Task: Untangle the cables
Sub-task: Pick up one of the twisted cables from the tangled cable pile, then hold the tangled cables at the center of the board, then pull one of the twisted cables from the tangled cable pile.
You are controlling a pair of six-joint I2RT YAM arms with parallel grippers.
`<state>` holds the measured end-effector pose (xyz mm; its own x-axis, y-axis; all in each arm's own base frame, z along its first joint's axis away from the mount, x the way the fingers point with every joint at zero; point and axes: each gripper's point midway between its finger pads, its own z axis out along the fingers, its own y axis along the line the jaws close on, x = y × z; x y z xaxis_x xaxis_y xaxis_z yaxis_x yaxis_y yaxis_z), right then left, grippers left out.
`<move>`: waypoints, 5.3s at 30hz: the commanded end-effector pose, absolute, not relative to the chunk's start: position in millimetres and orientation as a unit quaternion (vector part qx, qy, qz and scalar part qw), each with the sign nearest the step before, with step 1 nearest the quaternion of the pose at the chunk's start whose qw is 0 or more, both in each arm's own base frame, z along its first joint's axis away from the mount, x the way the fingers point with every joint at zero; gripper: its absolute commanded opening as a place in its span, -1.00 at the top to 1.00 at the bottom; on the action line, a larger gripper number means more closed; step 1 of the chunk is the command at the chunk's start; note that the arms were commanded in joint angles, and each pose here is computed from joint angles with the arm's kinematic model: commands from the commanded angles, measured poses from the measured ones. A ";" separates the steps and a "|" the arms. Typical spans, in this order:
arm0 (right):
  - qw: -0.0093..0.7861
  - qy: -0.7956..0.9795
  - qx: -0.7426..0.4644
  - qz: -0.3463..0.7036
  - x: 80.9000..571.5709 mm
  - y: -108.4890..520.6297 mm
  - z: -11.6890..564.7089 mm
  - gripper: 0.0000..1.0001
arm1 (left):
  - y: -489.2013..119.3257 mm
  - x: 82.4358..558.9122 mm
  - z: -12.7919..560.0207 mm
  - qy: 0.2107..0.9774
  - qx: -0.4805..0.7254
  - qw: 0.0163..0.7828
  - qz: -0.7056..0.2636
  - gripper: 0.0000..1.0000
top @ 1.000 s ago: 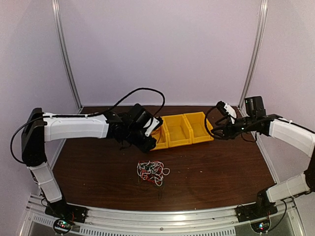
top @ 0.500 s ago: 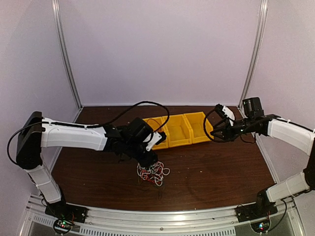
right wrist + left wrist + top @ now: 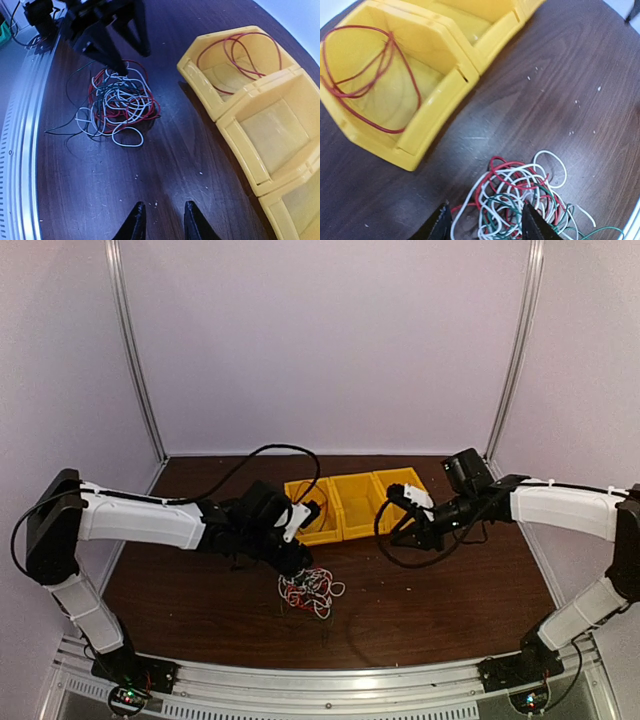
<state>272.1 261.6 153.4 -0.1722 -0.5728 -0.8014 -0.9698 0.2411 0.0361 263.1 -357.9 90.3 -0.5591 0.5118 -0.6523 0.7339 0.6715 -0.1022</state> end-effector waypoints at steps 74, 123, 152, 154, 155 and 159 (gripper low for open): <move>0.382 0.593 -0.652 0.278 213.5 361.9 299.1 1.00 | -316.8 298.3 295.0 0.683 0.351 0.527 -0.366 -0.01; 0.675 0.446 -0.529 0.256 180.1 266.9 600.0 1.00 | -440.6 276.1 117.4 0.752 0.283 0.512 -0.304 0.23; 0.834 0.474 -0.270 0.082 237.2 157.2 707.6 1.00 | -433.4 266.2 90.0 0.778 0.296 0.470 -0.293 0.13; 0.837 0.487 -0.242 0.065 246.1 148.1 706.6 1.00 | -433.4 263.7 94.4 0.774 0.299 0.471 -0.300 0.12; 0.837 0.493 -0.232 0.054 250.9 144.2 705.4 1.00 | -433.4 262.6 97.1 0.771 0.302 0.473 -0.303 0.10; 0.836 0.505 -0.211 0.033 261.2 136.2 701.4 1.00 | -428.9 262.0 94.0 0.773 0.310 0.472 -0.290 0.08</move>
